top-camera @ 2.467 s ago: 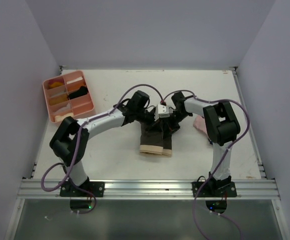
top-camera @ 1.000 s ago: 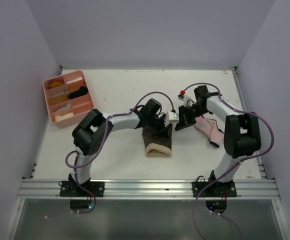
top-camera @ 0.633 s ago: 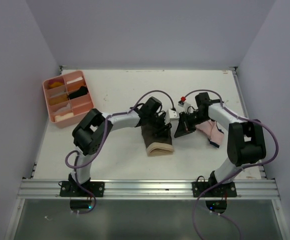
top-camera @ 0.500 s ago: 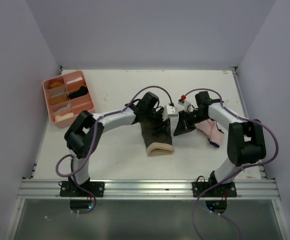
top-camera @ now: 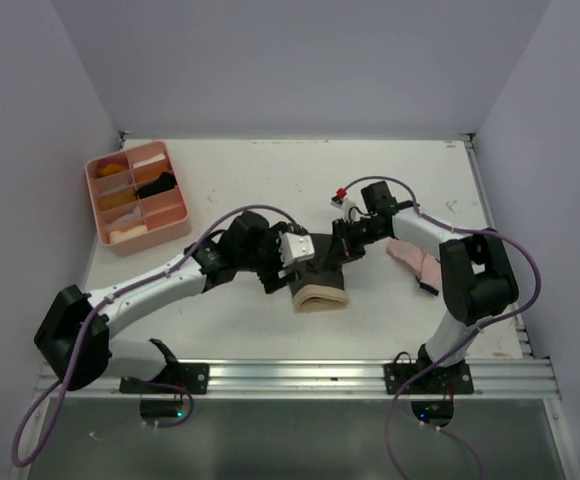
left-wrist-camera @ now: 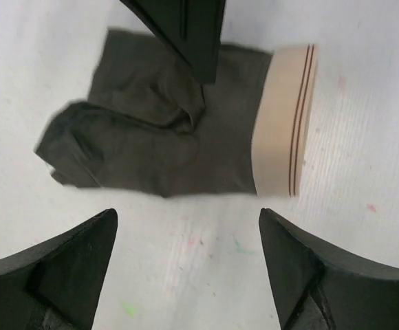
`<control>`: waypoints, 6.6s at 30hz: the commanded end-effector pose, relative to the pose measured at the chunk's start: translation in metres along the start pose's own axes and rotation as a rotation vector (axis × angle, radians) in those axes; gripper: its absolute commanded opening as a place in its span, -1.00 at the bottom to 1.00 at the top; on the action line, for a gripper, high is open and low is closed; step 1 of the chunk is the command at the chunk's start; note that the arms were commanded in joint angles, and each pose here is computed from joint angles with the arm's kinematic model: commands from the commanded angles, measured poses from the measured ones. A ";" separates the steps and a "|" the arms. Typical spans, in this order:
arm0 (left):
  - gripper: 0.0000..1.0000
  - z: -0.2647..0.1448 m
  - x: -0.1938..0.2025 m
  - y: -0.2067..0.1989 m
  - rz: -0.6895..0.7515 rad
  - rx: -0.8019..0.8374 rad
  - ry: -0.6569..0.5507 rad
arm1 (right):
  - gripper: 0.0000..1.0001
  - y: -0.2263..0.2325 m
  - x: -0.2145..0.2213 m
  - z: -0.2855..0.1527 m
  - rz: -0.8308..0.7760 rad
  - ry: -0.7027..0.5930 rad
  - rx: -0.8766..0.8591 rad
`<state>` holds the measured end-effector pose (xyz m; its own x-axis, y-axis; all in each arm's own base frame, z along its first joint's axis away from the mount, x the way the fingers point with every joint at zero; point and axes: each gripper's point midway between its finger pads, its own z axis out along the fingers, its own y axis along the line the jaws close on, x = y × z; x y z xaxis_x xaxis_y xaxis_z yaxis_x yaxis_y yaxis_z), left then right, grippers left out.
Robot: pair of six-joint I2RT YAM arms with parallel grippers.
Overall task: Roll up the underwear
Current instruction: Fold the underwear
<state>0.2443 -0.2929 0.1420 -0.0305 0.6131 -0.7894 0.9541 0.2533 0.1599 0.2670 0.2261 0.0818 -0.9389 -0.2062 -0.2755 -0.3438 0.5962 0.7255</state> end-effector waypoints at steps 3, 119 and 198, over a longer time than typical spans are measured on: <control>0.80 -0.007 0.036 -0.001 0.083 -0.214 0.102 | -0.85 -0.009 0.005 0.026 -0.011 0.012 0.046; -1.00 0.057 0.140 -0.047 -0.200 0.127 0.416 | -0.35 0.019 -0.062 0.008 -0.020 -0.251 0.137; 0.06 0.024 0.043 -0.064 0.369 0.341 0.123 | -0.57 -0.058 -0.051 -0.026 0.073 -0.159 0.176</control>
<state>0.1985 -0.2945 0.0799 0.1817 0.7450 -0.6418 0.9821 -0.1049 0.1563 0.3466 0.1686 0.0644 -0.9405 -0.0217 -0.3390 -0.2255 0.7863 0.5752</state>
